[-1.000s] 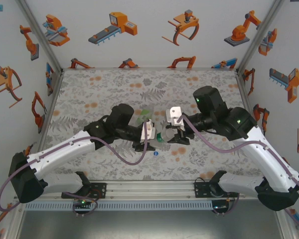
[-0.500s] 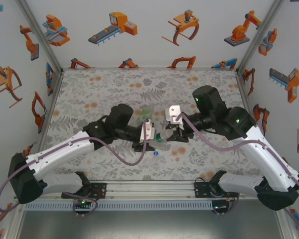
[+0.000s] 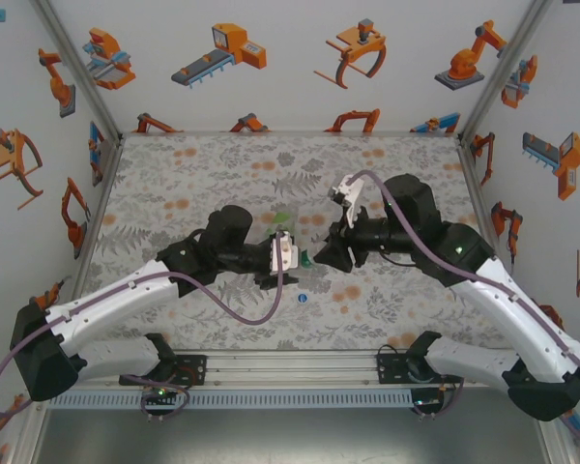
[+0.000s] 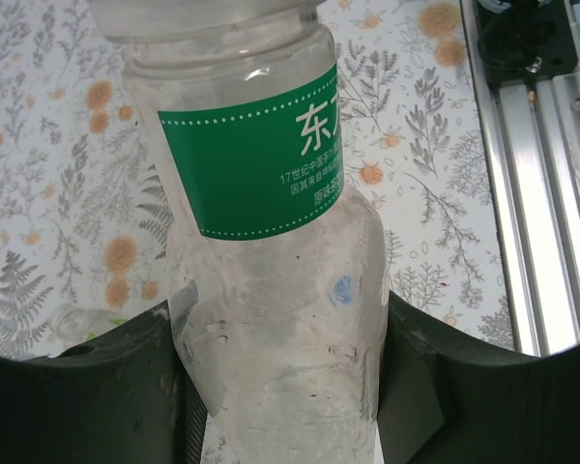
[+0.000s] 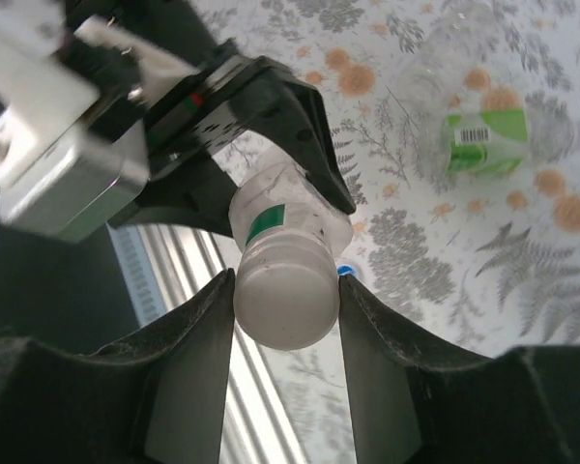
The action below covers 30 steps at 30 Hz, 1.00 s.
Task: Screw on the bottle caps
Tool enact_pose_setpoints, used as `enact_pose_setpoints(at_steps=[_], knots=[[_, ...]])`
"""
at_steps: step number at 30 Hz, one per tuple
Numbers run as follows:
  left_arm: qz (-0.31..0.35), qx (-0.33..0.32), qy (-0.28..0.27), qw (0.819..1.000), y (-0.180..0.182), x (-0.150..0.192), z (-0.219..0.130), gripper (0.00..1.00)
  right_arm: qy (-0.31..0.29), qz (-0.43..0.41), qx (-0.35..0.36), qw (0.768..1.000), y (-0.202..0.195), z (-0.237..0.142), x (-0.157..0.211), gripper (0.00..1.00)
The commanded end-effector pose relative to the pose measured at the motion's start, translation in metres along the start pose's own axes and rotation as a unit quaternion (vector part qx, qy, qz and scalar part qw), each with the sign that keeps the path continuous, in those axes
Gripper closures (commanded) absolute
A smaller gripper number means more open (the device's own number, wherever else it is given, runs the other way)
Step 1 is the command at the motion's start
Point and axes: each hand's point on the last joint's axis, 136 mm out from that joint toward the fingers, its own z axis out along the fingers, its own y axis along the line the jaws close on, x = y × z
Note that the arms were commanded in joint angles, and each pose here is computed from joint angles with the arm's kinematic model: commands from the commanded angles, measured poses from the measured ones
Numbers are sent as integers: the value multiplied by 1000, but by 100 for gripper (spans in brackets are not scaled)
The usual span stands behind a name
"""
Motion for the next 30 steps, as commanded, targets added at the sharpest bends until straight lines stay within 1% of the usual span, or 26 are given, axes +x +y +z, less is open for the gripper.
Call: enact_pose_setpoints(at_steps=[1,4,6,8,9,11,15,18,21,24,26,30], knots=[[21,-17,-39,999,8,-22,-5,100,-45,179,65,981,-25,-1,-11,93],[19,-16,-38,999,9,-21,-2,100,-52,301,93,948,-38,1,-4,96],[19,-17,-40,999,10,-22,0,100,-51,381,112,916,-46,4,6,98],[19,-18,-41,999,11,-22,1,100,-51,427,118,895,-50,7,12,99],[19,-17,-41,999,11,-22,1,100,-49,441,119,888,-51,9,14,99],[19,-14,-41,999,11,-22,3,100,-48,452,124,882,-52,10,16,99],[19,-9,-39,999,10,-22,4,100,-50,450,130,882,-54,8,16,92],[19,-8,-37,999,10,-21,4,100,-50,441,126,887,-52,7,13,86],[20,-6,-35,999,10,-20,4,100,-36,427,121,895,-48,7,12,79],[18,-2,-33,999,8,-19,5,100,-24,408,126,904,-46,3,11,63],[18,-2,-33,999,8,-19,4,100,-22,385,125,914,-44,-1,7,51],[18,0,-32,999,7,-19,4,100,-19,310,129,942,-39,-14,-5,40]])
